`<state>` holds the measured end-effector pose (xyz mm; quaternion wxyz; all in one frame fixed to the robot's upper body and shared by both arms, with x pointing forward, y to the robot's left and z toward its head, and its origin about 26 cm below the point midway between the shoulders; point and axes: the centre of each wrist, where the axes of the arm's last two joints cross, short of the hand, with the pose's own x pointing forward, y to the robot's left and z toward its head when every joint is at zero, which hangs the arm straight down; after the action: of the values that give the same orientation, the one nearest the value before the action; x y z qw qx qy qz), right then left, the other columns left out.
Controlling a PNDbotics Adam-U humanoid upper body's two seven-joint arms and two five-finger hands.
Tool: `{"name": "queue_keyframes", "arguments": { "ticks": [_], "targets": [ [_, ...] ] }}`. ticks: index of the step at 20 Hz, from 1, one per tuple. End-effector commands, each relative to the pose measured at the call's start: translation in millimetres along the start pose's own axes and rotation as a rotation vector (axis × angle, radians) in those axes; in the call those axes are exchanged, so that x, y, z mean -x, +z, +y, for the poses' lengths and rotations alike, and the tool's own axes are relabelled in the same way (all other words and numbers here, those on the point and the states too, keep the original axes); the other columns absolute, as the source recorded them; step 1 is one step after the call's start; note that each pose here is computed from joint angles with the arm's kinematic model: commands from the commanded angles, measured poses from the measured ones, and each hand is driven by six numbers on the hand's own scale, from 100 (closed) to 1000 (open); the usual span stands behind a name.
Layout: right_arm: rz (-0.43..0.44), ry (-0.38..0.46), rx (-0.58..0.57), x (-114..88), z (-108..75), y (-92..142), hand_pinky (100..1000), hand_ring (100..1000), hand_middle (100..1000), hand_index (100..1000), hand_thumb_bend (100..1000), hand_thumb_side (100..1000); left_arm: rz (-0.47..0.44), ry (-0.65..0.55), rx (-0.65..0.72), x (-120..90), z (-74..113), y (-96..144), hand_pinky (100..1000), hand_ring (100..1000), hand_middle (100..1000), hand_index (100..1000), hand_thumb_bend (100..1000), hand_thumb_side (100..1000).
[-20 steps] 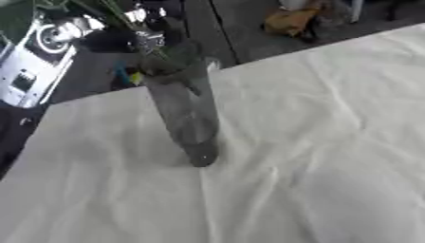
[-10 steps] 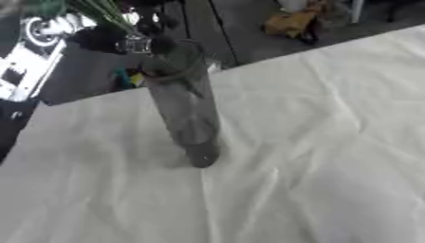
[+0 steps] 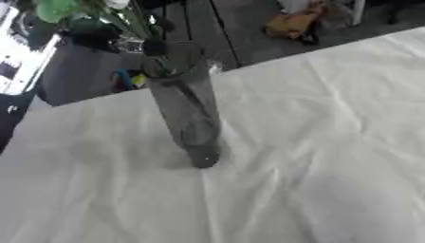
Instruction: Arrange flowers into the vase.
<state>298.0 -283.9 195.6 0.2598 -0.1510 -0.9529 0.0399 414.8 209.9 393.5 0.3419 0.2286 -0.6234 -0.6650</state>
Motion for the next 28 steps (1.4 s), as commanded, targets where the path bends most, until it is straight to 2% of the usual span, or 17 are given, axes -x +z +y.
{"name": "queue_keyframes", "arguments": {
  "ticks": [1, 10, 15, 17, 18, 21, 23, 24, 25, 28],
  "targets": [
    [-0.023, -0.007, -0.005, -5.5, -0.5, -4.5, 511, 666, 538, 807, 100, 725, 0.026, -0.041, -0.050, 0.9, 19.3, 17.6, 966, 919, 957, 1000, 669, 1000],
    [-0.014, -0.011, -0.011, -5.4, 0.1, -3.7, 511, 667, 537, 807, 100, 723, 0.019, -0.033, -0.064, 3.5, 22.2, 25.4, 956, 911, 949, 1000, 658, 1000],
    [-0.010, -0.014, -0.016, -5.2, 0.5, -2.7, 511, 667, 537, 807, 100, 721, 0.045, -0.029, -0.061, 9.3, 26.0, 30.0, 958, 908, 932, 1000, 721, 1000],
    [-0.007, -0.017, -0.019, -5.1, 1.1, -2.1, 511, 667, 536, 807, 100, 721, 0.055, -0.040, -0.053, 11.4, 25.9, 29.8, 957, 905, 920, 972, 718, 1000],
    [-0.006, -0.017, -0.021, -5.0, 1.3, -1.8, 511, 667, 536, 807, 100, 721, 0.068, -0.051, -0.049, 12.7, 25.9, 30.2, 954, 903, 908, 908, 722, 1000],
    [-0.005, -0.020, -0.021, -5.1, 1.4, -1.9, 511, 667, 536, 807, 100, 719, 0.096, -0.079, -0.043, 14.6, 25.1, 30.1, 945, 896, 901, 886, 711, 1000],
    [-0.006, -0.022, -0.020, -5.2, 1.6, -2.2, 511, 667, 536, 807, 100, 717, 0.104, -0.092, -0.037, 15.2, 24.0, 29.3, 943, 897, 905, 913, 714, 1000],
    [-0.006, -0.024, -0.020, -5.2, 1.8, -2.3, 511, 667, 536, 807, 100, 716, 0.105, -0.095, -0.033, 15.5, 23.0, 28.4, 940, 896, 908, 974, 708, 1000],
    [-0.006, -0.025, -0.021, -5.2, 2.0, -2.3, 511, 667, 536, 807, 100, 716, 0.104, -0.095, -0.032, 15.6, 22.6, 27.9, 937, 895, 908, 997, 703, 1000],
    [-0.005, -0.027, -0.020, -5.3, 2.3, -2.4, 511, 668, 535, 807, 100, 715, 0.095, -0.084, -0.030, 16.1, 21.5, 27.5, 933, 893, 908, 1000, 681, 1000]
  ]
}}
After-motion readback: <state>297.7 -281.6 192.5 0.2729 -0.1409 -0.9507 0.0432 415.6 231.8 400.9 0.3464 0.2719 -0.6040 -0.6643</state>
